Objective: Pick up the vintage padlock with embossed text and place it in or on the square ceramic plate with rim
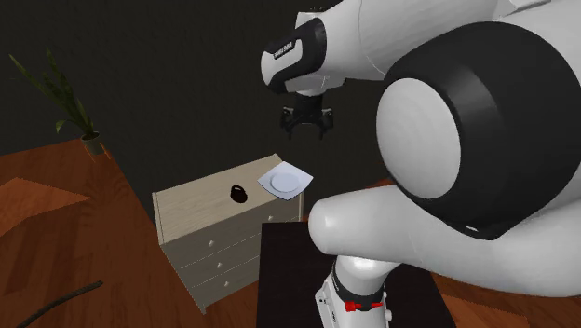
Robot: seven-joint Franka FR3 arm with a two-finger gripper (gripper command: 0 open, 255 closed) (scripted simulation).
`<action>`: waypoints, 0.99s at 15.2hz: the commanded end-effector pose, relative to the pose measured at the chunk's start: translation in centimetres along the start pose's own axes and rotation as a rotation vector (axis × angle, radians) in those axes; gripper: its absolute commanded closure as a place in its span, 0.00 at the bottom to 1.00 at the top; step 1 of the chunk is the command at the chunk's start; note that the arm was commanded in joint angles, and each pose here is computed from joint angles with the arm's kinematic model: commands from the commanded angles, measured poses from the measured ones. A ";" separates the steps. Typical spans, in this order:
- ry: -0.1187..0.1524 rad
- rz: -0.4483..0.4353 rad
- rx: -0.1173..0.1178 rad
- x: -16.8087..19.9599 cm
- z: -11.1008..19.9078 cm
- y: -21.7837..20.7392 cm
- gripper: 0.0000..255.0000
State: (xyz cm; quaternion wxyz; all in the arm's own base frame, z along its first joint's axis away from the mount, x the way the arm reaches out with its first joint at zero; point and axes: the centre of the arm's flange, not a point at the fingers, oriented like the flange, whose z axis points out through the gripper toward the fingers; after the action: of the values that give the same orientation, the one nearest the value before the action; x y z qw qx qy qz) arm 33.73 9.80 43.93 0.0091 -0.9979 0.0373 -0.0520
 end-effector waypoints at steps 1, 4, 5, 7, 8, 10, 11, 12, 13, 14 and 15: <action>0.009 0.000 0.008 0.0 2.2 -2.2 0.00; 0.018 0.000 0.018 0.1 5.2 -4.6 0.00; 0.021 -0.001 0.022 0.1 6.1 -5.4 0.00; 0.027 -0.001 0.029 0.2 8.1 -7.1 0.00; 0.030 -0.002 0.032 0.3 9.1 -7.9 0.00; 0.036 -0.002 0.039 0.4 11.1 -9.5 0.00; 0.039 -0.003 0.042 0.5 12.0 -10.4 0.00; 0.042 -0.003 0.046 0.6 13.0 -11.2 0.00; 0.045 -0.003 0.049 0.6 14.0 -12.1 0.00; 0.048 -0.003 0.052 0.7 15.0 -12.9 0.00; 0.051 -0.004 0.056 0.8 15.9 -13.7 0.00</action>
State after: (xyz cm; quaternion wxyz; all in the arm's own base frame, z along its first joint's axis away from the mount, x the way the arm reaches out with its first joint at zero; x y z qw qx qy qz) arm 37.12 23.19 29.66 0.0329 -0.9959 0.0344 -0.0766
